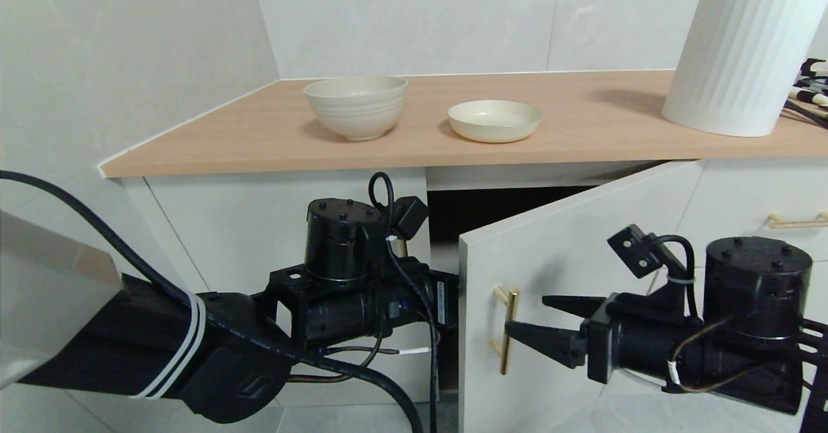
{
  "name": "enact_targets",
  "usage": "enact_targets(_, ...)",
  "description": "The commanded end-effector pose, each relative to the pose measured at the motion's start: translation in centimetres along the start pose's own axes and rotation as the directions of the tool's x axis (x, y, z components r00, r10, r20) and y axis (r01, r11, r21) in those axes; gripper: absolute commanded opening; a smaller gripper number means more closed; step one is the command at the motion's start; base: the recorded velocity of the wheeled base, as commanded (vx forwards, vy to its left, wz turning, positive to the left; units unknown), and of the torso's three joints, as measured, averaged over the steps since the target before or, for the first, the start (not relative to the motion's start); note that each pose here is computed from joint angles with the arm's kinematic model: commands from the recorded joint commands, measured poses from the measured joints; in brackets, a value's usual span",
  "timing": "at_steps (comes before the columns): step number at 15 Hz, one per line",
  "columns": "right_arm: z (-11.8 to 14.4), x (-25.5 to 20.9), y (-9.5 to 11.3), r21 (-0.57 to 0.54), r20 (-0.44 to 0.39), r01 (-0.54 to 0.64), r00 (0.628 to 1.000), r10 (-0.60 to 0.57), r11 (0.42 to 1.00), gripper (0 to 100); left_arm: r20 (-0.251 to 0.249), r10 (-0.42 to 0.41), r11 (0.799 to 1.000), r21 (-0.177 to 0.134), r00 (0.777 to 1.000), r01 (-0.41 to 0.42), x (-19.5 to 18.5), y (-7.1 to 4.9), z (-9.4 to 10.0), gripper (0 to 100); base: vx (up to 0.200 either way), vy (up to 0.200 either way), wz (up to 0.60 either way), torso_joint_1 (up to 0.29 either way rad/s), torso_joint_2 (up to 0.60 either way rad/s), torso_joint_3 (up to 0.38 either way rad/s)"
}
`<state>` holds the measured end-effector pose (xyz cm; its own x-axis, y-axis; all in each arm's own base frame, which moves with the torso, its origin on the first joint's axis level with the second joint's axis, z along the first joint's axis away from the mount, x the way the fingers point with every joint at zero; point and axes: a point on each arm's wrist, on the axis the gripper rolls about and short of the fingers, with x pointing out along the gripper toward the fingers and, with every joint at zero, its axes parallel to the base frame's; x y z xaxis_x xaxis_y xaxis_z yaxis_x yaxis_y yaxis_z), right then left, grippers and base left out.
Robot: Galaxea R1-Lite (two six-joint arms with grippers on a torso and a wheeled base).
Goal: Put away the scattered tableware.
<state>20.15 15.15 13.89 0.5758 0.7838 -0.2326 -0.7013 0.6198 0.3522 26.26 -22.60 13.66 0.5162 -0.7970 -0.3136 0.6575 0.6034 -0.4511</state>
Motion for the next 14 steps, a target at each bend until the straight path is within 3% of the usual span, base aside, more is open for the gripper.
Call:
enact_targets(1, -1.5, -3.3, 0.9, -0.009, -0.005, 0.053, 0.999, -0.053, 0.999, 100, 0.013, 0.0, 1.0, 0.004, 1.0, 0.0, -0.3, -0.3, 0.3, 0, 0.0, 0.0, 0.0, 0.0, 0.0, 0.0)
enact_targets(5, -4.4, -6.3, 1.9, -0.007, -0.072, 0.04, 0.997, -0.04, 0.999, 100, 0.015, 0.001, 1.0, 0.008, 1.0, -0.001, -0.3, -0.7, 0.2, 0, 0.0, 0.0, 0.0, 0.0, 0.0, 0.0)
enact_targets(14, -5.4, -6.6, 1.7, 0.007, -0.113, 0.045, 0.993, -0.044, 0.999, 100, 0.004, 0.005, 1.0, 0.006, 1.0, -0.005, 0.1, -0.6, -0.2, 0, 0.0, 0.0, 0.0, 0.0, 0.0, 0.0)
